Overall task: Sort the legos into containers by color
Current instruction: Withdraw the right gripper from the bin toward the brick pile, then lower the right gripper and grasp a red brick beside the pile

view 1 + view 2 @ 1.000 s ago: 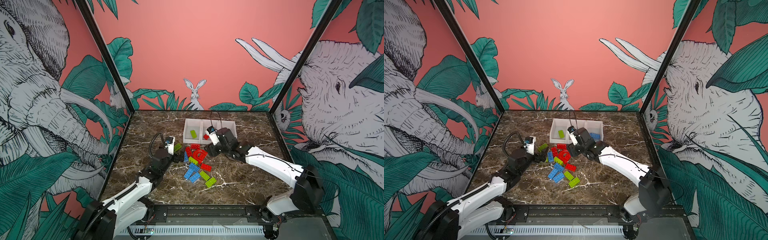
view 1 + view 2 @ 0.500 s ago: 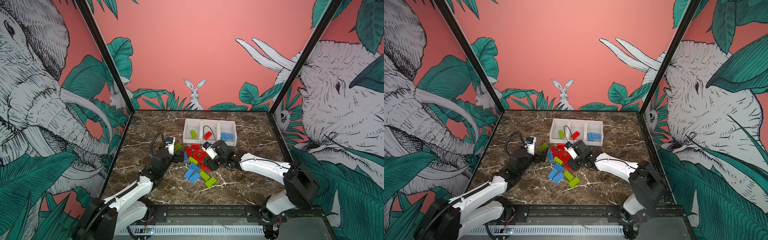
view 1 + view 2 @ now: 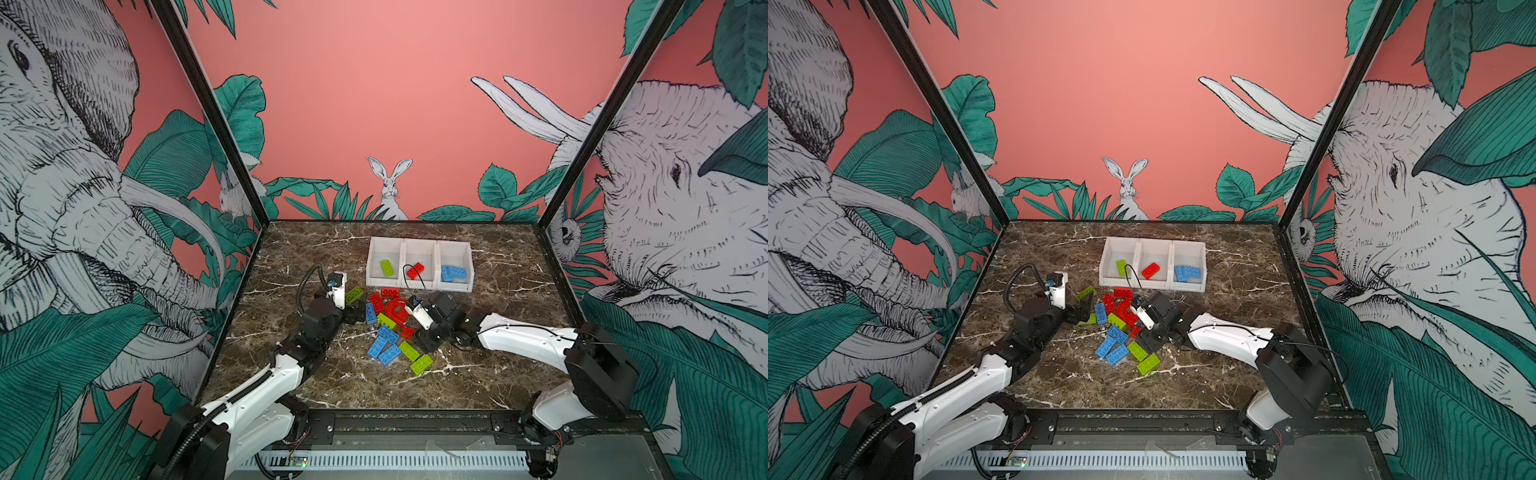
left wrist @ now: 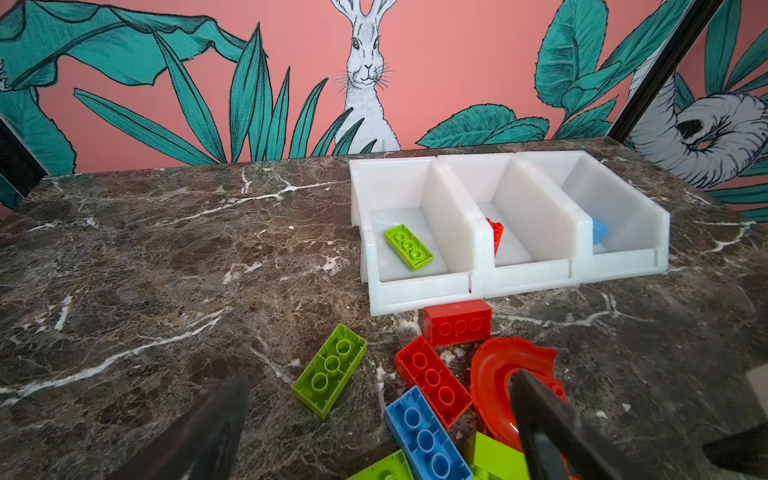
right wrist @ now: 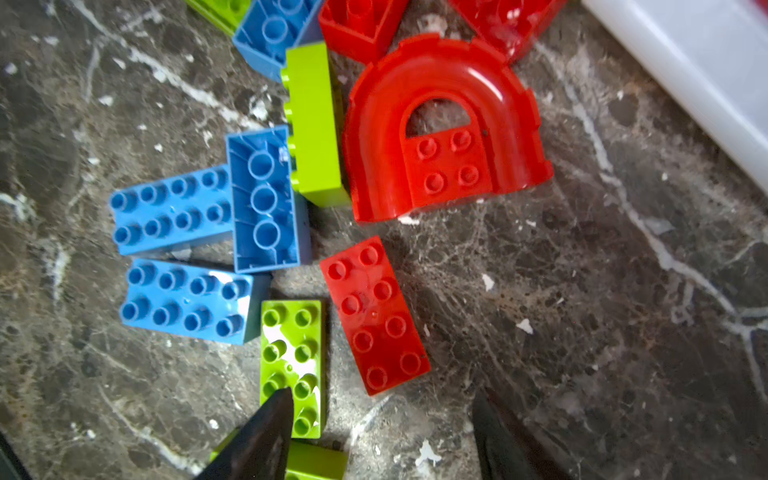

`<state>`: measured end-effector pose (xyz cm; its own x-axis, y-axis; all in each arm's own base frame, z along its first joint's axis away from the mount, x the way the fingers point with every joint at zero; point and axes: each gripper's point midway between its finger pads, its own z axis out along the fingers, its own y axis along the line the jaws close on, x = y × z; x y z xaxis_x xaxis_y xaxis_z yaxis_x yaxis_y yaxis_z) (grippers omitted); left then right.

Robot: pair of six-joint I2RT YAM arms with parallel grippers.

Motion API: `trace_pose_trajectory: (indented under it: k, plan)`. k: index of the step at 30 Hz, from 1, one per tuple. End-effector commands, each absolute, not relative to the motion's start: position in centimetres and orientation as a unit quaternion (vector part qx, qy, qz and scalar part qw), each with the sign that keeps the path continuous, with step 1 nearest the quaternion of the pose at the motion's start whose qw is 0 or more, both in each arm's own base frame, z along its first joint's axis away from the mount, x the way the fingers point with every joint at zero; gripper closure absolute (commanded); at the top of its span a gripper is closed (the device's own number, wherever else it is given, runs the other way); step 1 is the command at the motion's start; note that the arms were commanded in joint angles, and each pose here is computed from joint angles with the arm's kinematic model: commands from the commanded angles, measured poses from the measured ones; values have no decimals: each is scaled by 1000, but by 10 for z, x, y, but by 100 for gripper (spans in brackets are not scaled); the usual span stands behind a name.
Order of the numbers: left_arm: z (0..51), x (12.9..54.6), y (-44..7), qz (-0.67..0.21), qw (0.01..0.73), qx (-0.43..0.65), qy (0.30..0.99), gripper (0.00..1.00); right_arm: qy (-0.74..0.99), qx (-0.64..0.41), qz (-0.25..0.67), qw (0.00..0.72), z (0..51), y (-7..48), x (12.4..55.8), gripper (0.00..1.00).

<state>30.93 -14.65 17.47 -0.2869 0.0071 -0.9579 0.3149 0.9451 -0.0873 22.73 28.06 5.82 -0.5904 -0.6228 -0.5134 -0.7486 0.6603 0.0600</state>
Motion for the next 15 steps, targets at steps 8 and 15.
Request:
trace_pose_trajectory:
  k: [8, 15]
  plan:
    - [174, 307, -148, -139, 584, 99, 794, 1, 876, -398, 111, 249, 56, 280, 231, 32]
    - [173, 308, -151, -145, 582, 102, 794, 1, 876, -404, 117, 234, 42, 288, 232, 33]
